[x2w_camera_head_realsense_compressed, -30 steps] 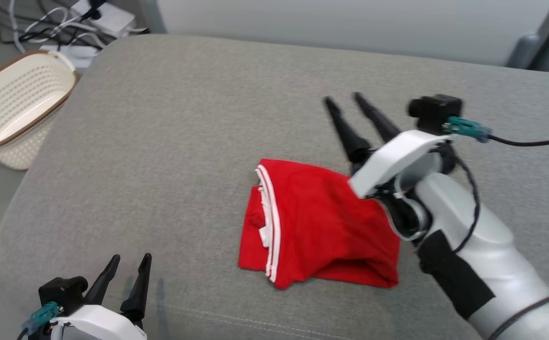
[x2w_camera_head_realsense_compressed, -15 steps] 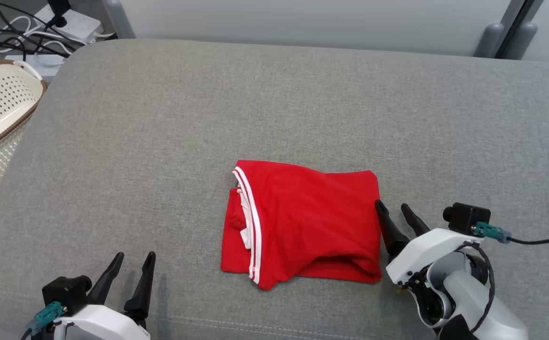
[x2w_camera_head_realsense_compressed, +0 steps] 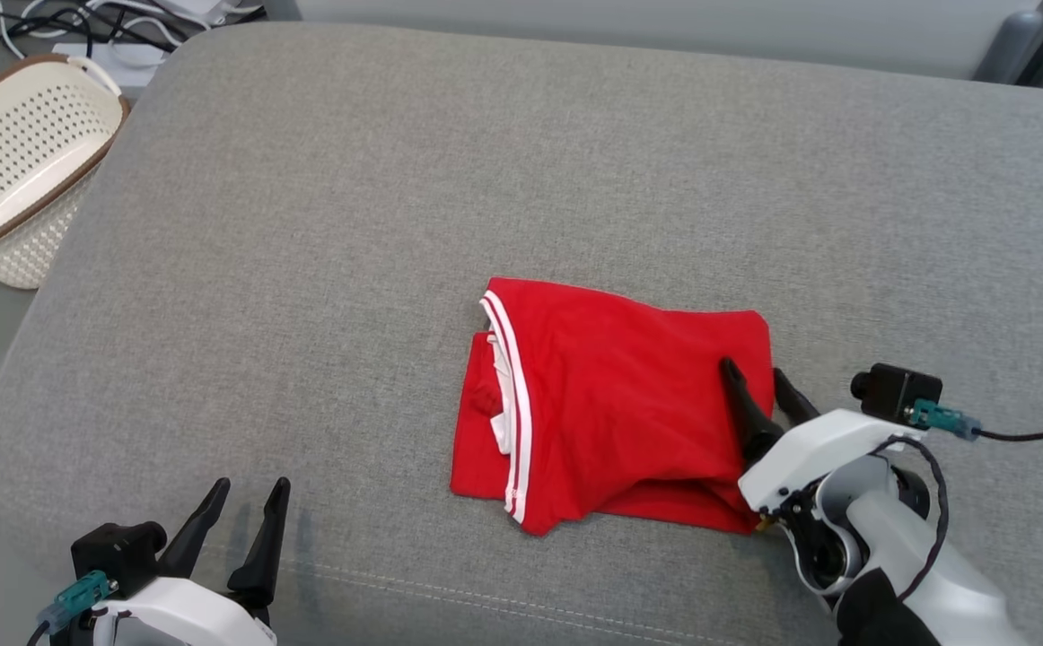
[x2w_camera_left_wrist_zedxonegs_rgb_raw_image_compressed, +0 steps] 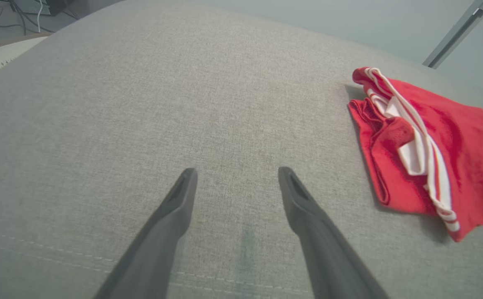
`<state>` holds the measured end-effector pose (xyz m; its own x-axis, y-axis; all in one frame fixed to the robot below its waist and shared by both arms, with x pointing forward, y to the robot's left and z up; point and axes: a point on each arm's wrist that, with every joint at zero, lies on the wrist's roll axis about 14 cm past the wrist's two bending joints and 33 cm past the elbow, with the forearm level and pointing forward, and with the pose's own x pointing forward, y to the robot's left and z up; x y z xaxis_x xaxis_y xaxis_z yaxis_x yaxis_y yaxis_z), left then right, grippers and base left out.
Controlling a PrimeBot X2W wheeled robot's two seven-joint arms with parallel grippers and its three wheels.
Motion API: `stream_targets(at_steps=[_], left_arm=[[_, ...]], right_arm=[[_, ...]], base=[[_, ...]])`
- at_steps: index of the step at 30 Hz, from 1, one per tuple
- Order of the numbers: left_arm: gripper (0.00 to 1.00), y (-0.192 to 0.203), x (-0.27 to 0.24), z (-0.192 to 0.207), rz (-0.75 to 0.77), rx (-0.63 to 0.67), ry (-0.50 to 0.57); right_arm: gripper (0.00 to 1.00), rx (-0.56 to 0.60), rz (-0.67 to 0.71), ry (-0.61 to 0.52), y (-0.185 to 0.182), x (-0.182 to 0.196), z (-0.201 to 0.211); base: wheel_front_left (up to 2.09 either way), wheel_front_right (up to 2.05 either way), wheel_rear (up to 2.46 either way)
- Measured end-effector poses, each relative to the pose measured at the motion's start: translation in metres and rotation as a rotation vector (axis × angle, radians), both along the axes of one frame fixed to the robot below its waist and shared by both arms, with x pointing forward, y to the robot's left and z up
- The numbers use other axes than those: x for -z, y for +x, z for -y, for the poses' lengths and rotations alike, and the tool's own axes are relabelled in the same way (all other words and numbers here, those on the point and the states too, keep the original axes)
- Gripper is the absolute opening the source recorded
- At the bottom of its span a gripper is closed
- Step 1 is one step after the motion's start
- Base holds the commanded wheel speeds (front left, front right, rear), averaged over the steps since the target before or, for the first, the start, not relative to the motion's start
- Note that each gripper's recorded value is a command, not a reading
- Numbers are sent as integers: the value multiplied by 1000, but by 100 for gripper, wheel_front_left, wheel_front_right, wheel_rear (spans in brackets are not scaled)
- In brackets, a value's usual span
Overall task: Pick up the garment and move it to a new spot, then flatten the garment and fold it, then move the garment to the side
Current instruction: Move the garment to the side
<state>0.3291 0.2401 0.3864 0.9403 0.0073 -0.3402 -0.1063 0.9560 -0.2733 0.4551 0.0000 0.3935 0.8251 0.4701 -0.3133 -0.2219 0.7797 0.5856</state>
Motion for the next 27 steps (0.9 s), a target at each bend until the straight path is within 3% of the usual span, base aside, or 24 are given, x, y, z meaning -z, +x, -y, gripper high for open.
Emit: stream_targets(at_steps=[1,3,4,12,21,27], left_arm=[[100,-1,1,-1,-4,-4,-1],[100,-2,2,-2,-10,-8,-1],[100,-3,3,-3,-12,-9,-1],[100,-2,0,-4,-2,-17,-12],[100,7,-14,14,57,5,-44],[100,15,-19,42,83,73,-61]], right_arm=[[90,-4,0,0,2,0,-2],[5,-15,1,-4,5,1,-4],[0,-23,4,-11,6,2,-6],[0,-22,30,-28,13,-7,-6],[0,-68,257,-48,16,-71,-11],[0,-104,329,-58,2,-106,-6]], base=[[0,0,0],[0,0,0],[0,0,0],[0,0,0],[0,0,0],[0,0,0]])
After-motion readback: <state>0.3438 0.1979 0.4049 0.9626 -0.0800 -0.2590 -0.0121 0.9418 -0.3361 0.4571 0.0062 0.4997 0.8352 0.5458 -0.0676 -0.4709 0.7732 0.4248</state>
